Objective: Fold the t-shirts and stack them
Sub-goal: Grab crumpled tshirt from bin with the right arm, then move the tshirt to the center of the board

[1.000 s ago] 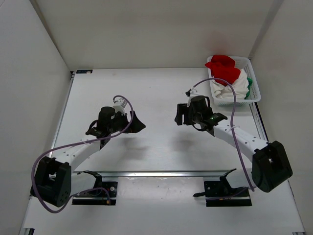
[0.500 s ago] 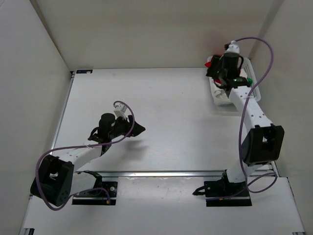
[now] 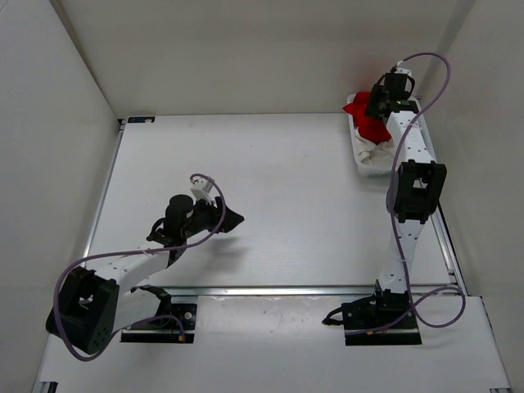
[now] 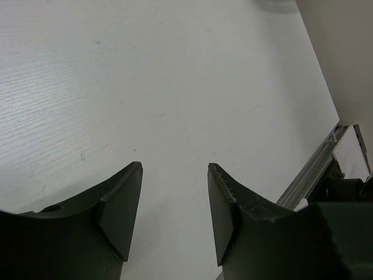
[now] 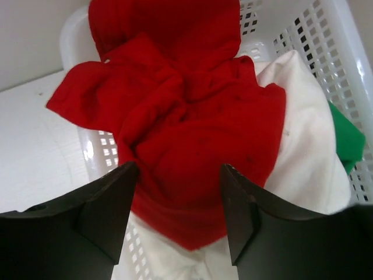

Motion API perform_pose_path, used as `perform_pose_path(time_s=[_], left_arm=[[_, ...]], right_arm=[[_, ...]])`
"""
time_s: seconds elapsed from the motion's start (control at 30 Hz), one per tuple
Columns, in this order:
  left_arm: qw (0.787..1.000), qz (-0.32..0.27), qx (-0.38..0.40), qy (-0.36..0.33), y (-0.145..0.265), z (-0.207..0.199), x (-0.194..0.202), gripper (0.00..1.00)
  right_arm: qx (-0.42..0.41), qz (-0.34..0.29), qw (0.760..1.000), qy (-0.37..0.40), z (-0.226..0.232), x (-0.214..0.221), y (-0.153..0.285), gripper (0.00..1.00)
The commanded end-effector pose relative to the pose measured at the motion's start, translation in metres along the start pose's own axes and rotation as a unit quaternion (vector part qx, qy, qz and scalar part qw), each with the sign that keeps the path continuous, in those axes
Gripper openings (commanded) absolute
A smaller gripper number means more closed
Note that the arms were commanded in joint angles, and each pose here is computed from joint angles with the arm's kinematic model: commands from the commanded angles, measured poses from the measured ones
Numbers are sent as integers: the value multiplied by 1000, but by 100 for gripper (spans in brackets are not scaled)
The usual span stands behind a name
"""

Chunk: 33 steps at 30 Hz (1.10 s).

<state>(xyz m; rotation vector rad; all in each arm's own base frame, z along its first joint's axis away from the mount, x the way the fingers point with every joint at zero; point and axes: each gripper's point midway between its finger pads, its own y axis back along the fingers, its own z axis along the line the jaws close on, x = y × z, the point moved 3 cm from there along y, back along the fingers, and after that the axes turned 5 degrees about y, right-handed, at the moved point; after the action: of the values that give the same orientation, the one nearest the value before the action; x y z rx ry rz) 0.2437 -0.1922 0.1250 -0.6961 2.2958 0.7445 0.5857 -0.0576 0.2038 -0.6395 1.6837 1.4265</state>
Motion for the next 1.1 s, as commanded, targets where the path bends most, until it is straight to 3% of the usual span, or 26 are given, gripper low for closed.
perform_pose_path(time_s=[0.0,0.07,0.17,0.2,0.33,0.43,0.57,0.67,0.87,0.97,1.03,1.07], left_arm=[[1000,0,5,-4,-5,-1,-4,59],[1000,11,2,1,-7,0,0,55],[1000,13,-2,-5,-9,-1,0,43],[1000,17,-8,-1,-9,0,2,40],[1000,16,-8,-1,-9,-9,-8,34],[1000,23,-11,-12,-10,-24,-15,38],[1000,14,3,-19,-2,-43,-29,39],[1000,-9,-9,6,4,-39,-42,36],[997,-33,-32,64,15,-14,-57,45],[993,-60,-46,96,25,2,-65,49],[989,-84,-55,105,35,11,-74,51],[988,-93,-63,110,39,17,-78,51]], right_arm=[[0,-8,1000,18,2,-17,5,54],[13,-12,1000,16,-1,-19,4,27],[23,-25,999,3,-5,-32,16,2],[25,-21,999,1,-4,-29,18,0],[15,-70,997,-12,-3,-66,62,0],[-11,-121,992,-14,5,-99,115,0],[-81,-213,974,-13,37,-142,211,0],[-176,-277,945,-4,73,-162,286,0],[-378,-345,859,13,136,-169,398,0],[-457,-321,829,2,156,-153,405,0],[-484,-254,838,-12,168,-112,367,0],[-507,-258,822,-11,170,-106,371,0]])
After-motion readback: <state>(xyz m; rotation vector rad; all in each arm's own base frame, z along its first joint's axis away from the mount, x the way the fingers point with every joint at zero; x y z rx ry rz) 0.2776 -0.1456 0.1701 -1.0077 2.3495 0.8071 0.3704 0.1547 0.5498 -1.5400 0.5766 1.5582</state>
